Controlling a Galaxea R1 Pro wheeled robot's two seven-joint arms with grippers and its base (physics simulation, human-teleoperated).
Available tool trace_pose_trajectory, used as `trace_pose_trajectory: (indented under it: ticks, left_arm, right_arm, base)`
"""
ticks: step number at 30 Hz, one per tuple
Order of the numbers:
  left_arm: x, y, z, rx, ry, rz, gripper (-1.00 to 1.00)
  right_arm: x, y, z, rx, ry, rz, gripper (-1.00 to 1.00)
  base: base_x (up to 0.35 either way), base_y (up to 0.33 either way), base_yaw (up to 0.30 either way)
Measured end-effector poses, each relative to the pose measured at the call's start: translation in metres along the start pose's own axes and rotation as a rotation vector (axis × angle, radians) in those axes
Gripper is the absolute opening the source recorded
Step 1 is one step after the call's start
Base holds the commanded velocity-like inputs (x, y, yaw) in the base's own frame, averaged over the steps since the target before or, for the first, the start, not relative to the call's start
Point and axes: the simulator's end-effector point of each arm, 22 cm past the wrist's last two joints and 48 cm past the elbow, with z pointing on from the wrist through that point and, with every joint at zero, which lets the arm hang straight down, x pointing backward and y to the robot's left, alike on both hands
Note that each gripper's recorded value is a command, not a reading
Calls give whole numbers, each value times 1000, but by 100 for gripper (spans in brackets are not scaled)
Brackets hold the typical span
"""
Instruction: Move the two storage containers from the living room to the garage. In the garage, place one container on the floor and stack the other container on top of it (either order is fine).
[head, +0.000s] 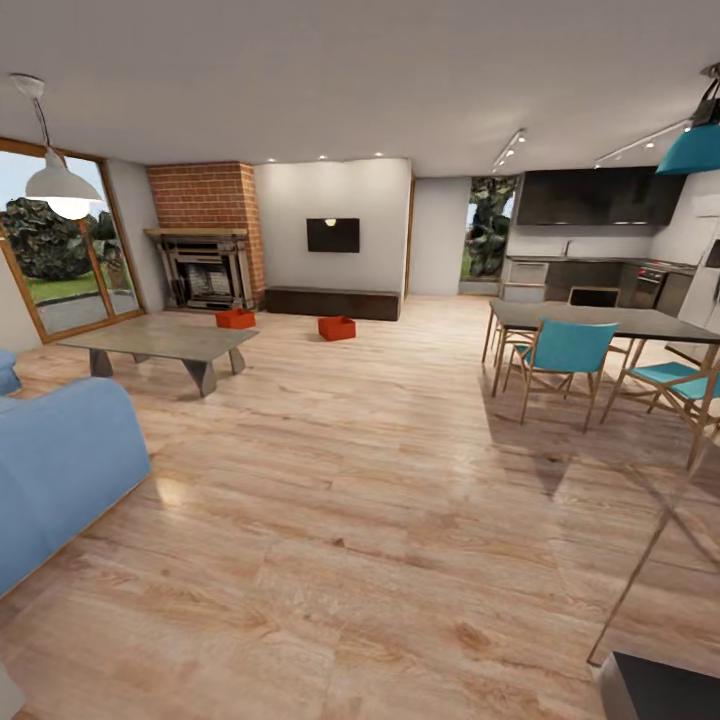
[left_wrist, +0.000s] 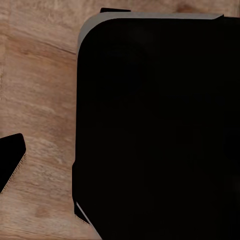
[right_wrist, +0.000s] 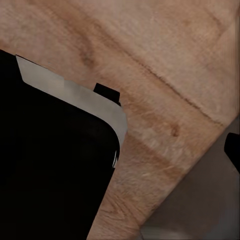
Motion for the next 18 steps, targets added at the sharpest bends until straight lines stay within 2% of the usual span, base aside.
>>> trace_pose_trajectory:
  ticks: [18]
  left_arm:
    - [0, -1, 0, 1, 0, 0, 100]
  right_arm:
    - [0, 0, 0, 0, 0, -3, 100]
  base:
    - [322, 0, 0]
